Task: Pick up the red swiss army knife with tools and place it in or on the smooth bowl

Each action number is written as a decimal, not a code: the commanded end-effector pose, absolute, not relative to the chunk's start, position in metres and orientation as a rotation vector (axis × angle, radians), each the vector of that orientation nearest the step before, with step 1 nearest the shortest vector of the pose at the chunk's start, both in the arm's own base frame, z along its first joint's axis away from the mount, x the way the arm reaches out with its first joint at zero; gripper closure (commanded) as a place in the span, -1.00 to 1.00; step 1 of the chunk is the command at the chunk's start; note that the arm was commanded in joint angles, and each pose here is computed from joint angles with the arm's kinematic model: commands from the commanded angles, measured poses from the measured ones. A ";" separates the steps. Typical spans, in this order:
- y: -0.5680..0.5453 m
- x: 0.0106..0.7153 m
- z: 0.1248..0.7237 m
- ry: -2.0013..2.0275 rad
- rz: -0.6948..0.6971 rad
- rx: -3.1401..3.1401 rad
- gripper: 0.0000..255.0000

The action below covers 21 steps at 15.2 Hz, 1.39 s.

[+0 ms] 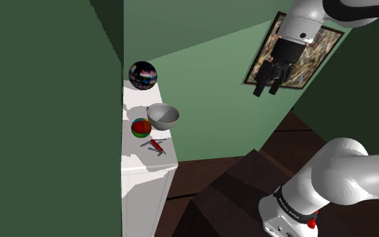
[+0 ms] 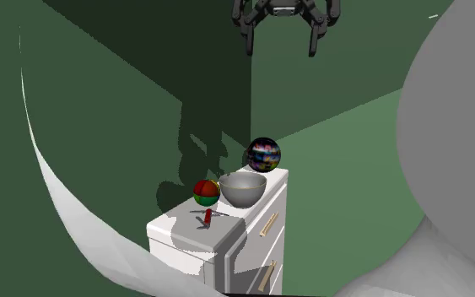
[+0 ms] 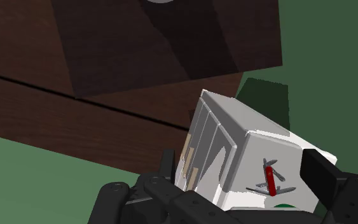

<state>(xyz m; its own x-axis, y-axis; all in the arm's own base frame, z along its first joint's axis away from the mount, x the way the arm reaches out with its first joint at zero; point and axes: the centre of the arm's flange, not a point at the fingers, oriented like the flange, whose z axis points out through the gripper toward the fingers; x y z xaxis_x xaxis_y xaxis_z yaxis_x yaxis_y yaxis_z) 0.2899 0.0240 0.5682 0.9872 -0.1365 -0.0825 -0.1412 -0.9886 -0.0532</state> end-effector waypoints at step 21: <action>0.114 0.407 0.354 0.013 0.021 -3.098 -1.00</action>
